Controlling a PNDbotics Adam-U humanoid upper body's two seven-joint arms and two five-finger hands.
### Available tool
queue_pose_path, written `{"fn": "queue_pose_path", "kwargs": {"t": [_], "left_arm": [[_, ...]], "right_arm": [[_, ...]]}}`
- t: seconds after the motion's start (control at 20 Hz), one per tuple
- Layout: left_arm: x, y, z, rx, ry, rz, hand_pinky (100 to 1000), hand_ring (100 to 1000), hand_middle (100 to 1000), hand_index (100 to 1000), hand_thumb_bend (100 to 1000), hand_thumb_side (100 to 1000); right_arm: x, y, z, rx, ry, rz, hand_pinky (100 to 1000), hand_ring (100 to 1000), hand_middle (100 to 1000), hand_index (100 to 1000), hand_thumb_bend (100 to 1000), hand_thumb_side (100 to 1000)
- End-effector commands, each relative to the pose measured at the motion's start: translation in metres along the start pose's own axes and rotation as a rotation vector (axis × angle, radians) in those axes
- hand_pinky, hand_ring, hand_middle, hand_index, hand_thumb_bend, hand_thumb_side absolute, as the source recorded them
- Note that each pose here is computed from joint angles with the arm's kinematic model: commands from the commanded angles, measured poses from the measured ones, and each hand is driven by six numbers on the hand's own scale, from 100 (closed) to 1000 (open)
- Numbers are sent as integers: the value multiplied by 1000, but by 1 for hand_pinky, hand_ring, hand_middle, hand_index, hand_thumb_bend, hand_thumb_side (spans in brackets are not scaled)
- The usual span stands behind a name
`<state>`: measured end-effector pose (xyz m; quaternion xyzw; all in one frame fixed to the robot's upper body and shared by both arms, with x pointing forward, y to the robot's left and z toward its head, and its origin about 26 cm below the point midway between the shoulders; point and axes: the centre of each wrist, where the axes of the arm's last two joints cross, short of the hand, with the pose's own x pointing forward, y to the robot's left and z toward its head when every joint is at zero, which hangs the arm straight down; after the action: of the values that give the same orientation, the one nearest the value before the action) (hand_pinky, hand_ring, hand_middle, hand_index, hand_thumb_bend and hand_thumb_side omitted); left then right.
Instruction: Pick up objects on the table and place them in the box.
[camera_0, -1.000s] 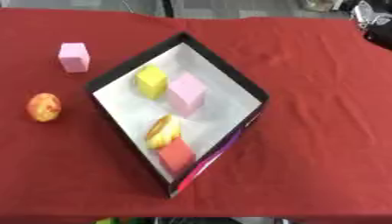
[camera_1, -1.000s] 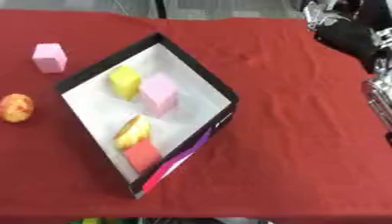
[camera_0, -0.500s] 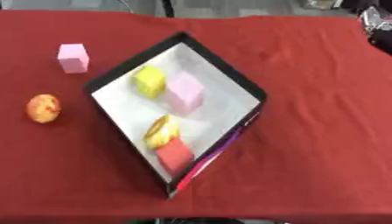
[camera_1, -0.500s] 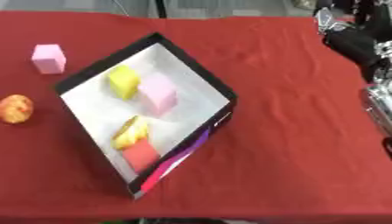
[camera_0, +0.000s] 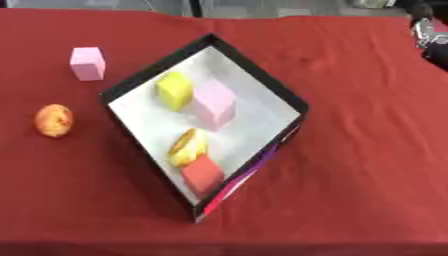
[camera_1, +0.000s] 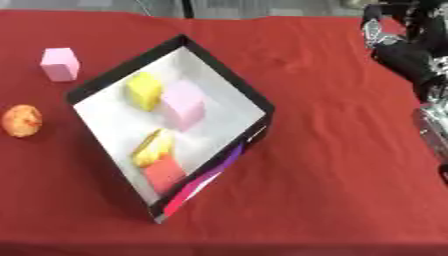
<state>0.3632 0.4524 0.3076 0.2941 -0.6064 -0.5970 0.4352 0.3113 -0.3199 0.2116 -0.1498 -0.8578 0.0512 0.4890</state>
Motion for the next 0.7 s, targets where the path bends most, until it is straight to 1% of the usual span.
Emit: {"fn": "queue_pose_path", "kwargs": {"t": [0.05,0.1,0.2,0.4,0.6,0.7], "left_arm": [[-12,6,-3,-68,22,-48,848,855,843,875,413,490],[-15,5,-7,-86,26,-58,847,853,839,873,421,453],[-20,3,-15,-107,30,-82,854,857,841,863,449,351],[-23,-1,-31,-129,9,-141,872,859,804,848,536,238],[-23,-4,-46,-143,-33,-174,882,862,801,843,536,256],[-22,-4,-52,-154,-47,-181,884,862,798,841,536,247]], "right_arm": [[5,-1,-3,13,-18,15,947,738,679,828,200,112],[5,-1,-3,17,-17,15,946,738,678,827,197,112],[5,0,-3,23,-17,12,947,737,677,826,197,113],[5,2,-4,29,-16,8,946,735,675,824,194,112],[6,5,-6,33,-16,0,946,731,672,822,190,113],[6,5,-7,34,-16,-3,946,730,671,822,190,113]]}}
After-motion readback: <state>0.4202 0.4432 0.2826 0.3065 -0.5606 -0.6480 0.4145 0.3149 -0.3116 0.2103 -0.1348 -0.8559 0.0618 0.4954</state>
